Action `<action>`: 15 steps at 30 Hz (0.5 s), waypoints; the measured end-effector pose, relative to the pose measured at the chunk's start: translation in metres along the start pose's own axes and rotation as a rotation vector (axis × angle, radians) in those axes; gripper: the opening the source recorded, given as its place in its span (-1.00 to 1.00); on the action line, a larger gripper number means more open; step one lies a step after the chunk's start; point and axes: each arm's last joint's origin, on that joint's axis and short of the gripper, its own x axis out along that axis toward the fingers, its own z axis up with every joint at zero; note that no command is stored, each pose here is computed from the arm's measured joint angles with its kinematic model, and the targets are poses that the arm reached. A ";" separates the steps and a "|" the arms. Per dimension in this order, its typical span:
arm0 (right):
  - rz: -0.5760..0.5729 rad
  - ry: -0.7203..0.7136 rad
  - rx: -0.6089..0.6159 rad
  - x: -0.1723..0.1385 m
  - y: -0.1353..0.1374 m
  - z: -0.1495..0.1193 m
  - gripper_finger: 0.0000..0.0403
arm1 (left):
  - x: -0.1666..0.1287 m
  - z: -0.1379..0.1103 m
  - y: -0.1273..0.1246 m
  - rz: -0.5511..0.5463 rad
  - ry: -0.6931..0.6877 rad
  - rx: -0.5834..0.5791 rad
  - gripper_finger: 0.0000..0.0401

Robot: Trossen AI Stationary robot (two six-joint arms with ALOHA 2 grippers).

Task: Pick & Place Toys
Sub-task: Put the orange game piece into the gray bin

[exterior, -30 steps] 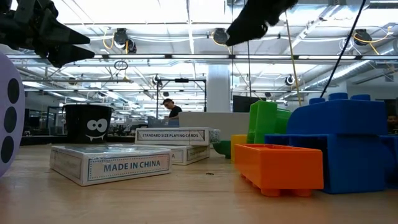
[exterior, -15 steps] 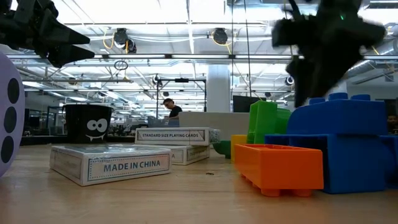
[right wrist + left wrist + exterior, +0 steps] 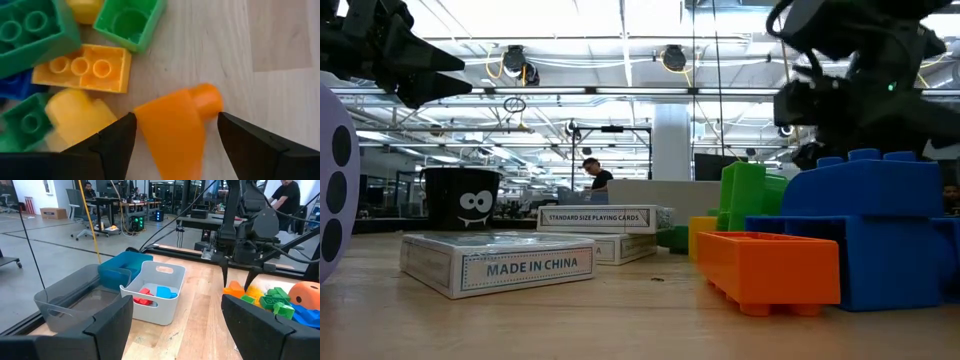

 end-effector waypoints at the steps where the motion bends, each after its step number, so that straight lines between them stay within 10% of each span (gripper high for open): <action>1: -0.003 -0.004 0.002 0.002 -0.002 -0.001 0.31 | 0.000 0.000 0.000 0.000 0.000 0.000 0.55; 15: -0.018 -0.043 0.062 0.005 -0.017 0.003 0.12 | 0.000 0.000 0.000 0.001 -0.001 0.000 0.55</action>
